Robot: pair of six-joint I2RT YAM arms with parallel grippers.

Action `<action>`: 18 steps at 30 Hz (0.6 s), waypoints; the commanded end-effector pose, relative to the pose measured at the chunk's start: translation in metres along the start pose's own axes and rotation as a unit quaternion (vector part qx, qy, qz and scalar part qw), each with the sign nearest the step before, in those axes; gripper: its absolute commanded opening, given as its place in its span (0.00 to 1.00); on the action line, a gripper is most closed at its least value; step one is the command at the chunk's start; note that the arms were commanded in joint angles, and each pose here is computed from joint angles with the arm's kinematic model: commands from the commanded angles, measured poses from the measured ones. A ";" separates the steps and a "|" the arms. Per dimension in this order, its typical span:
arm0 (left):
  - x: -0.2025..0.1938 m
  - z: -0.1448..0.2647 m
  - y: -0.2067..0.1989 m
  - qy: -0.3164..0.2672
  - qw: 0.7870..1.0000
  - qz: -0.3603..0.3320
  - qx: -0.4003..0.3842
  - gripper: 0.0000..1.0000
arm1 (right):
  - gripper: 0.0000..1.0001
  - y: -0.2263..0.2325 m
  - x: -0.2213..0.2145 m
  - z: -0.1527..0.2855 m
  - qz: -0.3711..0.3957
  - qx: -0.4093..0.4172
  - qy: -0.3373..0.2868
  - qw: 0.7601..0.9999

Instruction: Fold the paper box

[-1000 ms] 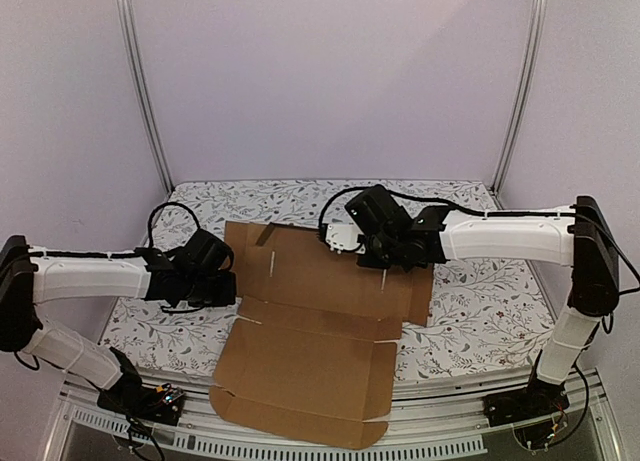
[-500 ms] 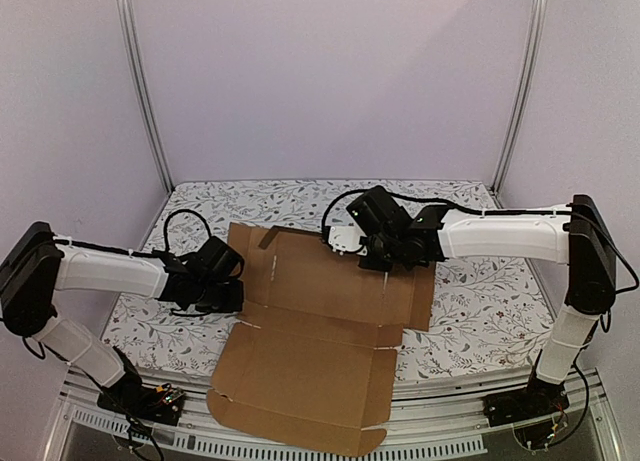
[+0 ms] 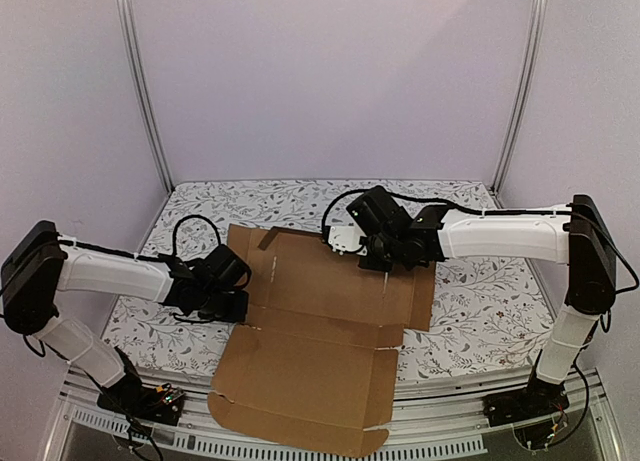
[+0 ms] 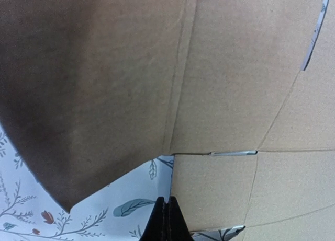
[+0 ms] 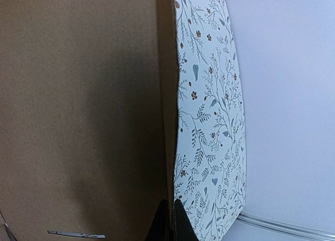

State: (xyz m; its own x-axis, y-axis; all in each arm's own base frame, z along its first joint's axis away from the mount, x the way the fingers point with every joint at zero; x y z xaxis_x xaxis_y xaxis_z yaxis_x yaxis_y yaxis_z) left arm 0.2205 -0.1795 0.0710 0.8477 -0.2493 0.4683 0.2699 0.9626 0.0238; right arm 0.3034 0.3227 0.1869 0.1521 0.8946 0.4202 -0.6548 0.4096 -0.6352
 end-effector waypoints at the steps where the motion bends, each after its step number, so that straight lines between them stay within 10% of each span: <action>1: 0.004 0.009 0.003 -0.006 0.999 -0.019 0.031 0.00 | 0.00 0.002 0.000 -0.003 -0.012 0.009 0.000 1.000; 18: 0.000 0.004 -0.001 0.004 0.999 -0.026 0.020 0.00 | 0.00 0.002 0.000 -0.002 -0.016 0.011 0.000 1.000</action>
State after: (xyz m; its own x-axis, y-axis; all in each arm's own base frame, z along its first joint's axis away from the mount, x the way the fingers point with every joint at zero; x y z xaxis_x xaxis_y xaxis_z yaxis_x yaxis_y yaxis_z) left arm 0.2200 -0.1711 0.0792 0.8365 -0.2761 0.4734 0.2622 0.9602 0.0966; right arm 0.3032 0.3228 0.1866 0.1574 0.8911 0.4257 -0.6557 0.4166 -0.6297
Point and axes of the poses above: each gripper's point midway between its finger pads, its own z axis back along the fingers, its own y axis along the line the jaws close on, x = y × z, the point moved 6 cm from there along z, back along the fingers, and after that the axes turned 12 degrees about -z, right-handed, at the moved point
